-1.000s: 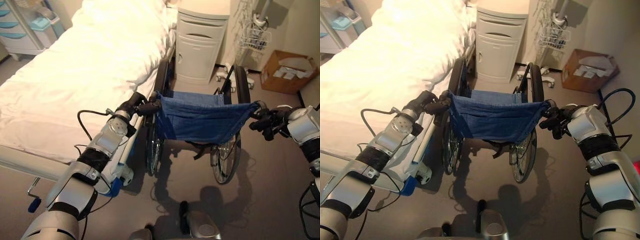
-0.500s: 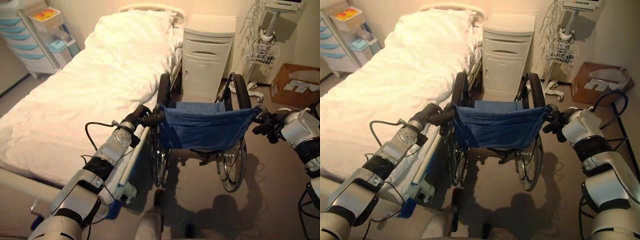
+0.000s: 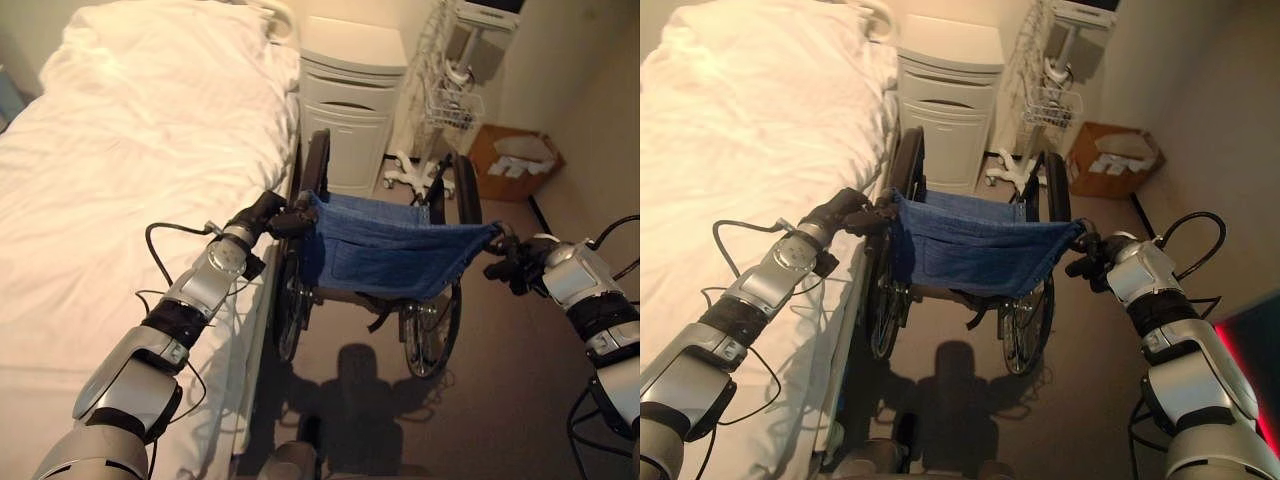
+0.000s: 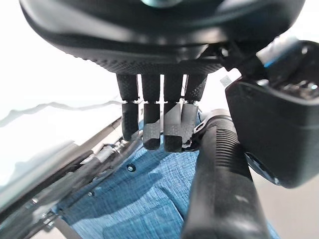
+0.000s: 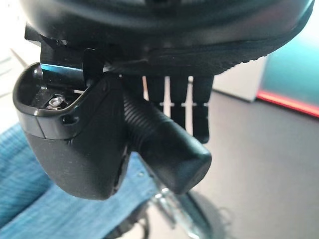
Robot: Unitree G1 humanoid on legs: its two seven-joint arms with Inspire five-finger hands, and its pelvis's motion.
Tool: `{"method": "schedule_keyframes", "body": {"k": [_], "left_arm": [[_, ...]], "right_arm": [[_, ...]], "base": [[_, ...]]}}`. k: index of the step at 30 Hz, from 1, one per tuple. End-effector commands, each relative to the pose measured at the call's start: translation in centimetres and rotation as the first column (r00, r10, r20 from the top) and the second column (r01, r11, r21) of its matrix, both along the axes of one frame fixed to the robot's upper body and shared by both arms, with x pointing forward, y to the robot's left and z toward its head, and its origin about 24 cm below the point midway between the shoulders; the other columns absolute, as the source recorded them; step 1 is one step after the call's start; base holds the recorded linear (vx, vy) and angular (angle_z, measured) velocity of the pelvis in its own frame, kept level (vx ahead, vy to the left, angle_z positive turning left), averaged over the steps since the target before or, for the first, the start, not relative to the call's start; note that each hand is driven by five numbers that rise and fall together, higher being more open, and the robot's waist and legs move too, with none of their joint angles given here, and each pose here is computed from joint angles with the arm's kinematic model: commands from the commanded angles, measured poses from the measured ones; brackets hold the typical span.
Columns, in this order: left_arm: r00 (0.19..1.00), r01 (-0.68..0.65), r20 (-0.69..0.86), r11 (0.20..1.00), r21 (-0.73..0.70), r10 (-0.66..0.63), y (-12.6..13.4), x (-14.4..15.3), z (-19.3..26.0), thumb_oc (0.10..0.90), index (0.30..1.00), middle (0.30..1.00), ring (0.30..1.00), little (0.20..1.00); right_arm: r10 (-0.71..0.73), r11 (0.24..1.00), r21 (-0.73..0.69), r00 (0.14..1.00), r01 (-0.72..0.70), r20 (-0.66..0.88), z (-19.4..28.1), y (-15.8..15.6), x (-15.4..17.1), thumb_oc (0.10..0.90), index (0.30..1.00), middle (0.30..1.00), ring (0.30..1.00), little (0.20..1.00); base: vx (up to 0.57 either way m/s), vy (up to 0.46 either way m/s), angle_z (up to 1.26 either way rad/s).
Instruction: Push the wheelchair next to the bed
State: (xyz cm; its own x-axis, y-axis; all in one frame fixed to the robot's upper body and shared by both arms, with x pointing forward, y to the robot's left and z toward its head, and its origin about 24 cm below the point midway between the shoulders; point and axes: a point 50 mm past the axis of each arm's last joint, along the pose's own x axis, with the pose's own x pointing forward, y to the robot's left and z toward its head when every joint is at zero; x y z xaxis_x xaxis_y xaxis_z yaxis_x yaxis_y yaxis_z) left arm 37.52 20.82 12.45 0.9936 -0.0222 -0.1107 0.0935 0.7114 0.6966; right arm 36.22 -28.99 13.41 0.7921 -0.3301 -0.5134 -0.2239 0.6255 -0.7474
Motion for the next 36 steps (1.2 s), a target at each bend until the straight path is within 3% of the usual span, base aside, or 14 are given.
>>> {"method": "schedule_keyframes", "body": {"k": [1,17,31,32,33,34,36], "left_arm": [[0.993,0.028,-0.114,0.999,0.019,-0.026,-0.3,-2.2,-4.7,0.400,0.300,0.300,0.300,0.300],[0.987,0.036,-0.160,0.999,0.021,-0.032,-1.6,-2.8,-6.0,0.400,0.300,0.300,0.300,0.300],[0.981,0.066,-0.179,0.998,-0.017,-0.068,-2.6,-3.4,-7.1,0.400,0.300,0.300,0.300,0.300],[0.976,0.064,-0.206,0.998,-0.013,-0.065,-2.5,-3.5,-7.4,0.400,0.300,0.300,0.300,0.300],[0.976,0.057,-0.211,0.998,-0.012,-0.058,-2.5,-3.6,-7.4,0.400,0.300,0.300,0.300,0.300],[0.975,0.041,-0.220,0.999,-0.013,-0.043,-2.3,-3.6,-7.6,0.800,0.900,0.900,0.900,0.900],[0.973,0.027,-0.229,0.999,-0.029,-0.032,-2.2,-3.6,-7.6,0.800,0.900,0.900,0.900,0.900]], "right_arm": [[0.300,0.954,-0.037,0.952,-0.298,0.064,0.5,6.4,2.1,0.400,0.300,0.300,0.300,0.300],[0.406,0.910,-0.193,0.884,-0.367,0.231,3.4,8.4,3.1,0.400,0.300,0.300,0.300,0.300],[0.401,0.911,-0.199,0.889,-0.361,0.221,2.9,7.7,3.0,0.400,0.300,0.300,0.300,0.300],[0.380,0.920,-0.179,0.904,-0.348,0.196,2.5,7.4,2.9,0.472,0.408,0.408,0.408,0.408],[0.370,0.925,-0.162,0.911,-0.344,0.182,2.4,7.3,2.8,0.800,0.900,0.900,0.900,0.900],[0.351,0.935,-0.114,0.923,-0.336,0.157,2.1,7.2,2.7,0.800,0.900,0.900,0.900,0.900],[0.336,0.942,-0.051,0.931,-0.332,0.143,1.7,7.1,2.6,0.800,0.900,0.900,0.900,0.900]], "base": [[0.14,-0.046,-0.52],[0.08,-0.019,0.20],[0.00,-0.045,0.03],[0.00,-0.035,0.03],[0.00,-0.049,0.02],[0.00,-0.033,0.01],[0.00,-0.017,0.01]]}}
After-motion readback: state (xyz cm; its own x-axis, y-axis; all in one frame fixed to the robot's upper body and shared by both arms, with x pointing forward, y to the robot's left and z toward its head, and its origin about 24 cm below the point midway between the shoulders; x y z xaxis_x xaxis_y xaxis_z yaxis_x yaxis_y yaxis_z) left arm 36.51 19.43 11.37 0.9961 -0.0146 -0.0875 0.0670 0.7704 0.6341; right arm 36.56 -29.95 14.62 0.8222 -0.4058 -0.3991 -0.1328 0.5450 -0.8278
